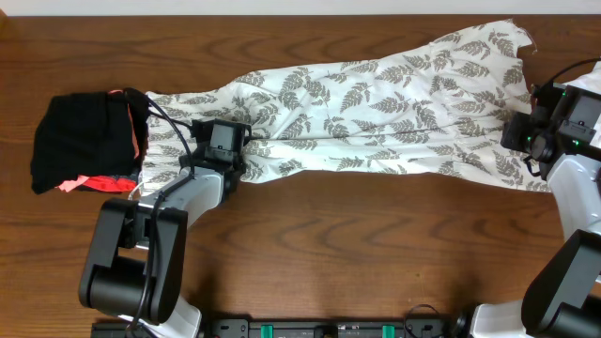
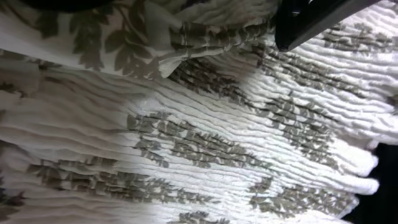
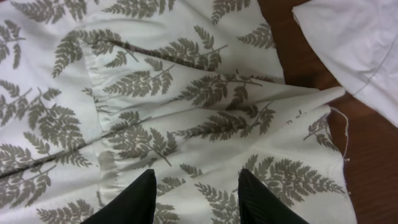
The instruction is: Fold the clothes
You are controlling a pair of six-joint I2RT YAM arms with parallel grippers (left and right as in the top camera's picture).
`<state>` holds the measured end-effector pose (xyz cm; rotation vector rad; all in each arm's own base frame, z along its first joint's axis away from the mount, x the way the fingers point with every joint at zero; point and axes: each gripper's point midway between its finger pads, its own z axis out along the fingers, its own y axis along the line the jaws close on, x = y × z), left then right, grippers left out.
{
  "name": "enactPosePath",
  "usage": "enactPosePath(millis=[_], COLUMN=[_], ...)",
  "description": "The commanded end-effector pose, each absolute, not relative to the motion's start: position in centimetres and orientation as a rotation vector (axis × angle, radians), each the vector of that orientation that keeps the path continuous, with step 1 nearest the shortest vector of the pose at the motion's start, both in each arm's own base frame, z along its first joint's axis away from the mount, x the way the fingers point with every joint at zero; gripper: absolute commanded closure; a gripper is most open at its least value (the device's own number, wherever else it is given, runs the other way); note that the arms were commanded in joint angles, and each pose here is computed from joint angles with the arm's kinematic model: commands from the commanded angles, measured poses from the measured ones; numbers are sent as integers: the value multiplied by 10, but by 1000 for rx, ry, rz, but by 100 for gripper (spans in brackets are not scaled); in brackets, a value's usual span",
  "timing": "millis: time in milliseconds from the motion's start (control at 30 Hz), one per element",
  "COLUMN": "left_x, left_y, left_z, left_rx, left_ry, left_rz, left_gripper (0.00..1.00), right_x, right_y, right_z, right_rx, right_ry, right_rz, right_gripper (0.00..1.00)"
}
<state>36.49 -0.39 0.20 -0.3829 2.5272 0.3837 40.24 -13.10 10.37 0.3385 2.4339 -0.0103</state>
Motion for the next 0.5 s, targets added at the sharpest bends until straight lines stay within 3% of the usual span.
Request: enactPosePath(millis=[0, 267, 467], left_x=[316, 316, 316], left_y=[10, 10, 10], left_z=[-43, -43, -43], left_rx=[-331, -331, -331], left_ry=[2715, 2716, 2715], left_rz=[512, 512, 511], left_gripper=[17, 17, 17], right_x=[397, 402, 424], right_y=[-140, -139, -144], right_z=[89, 19, 8], right_rx=[354, 368, 345], right_ry=[2479, 2594, 2525], right_rz=[-79, -24, -20], right_gripper=[61, 60, 57])
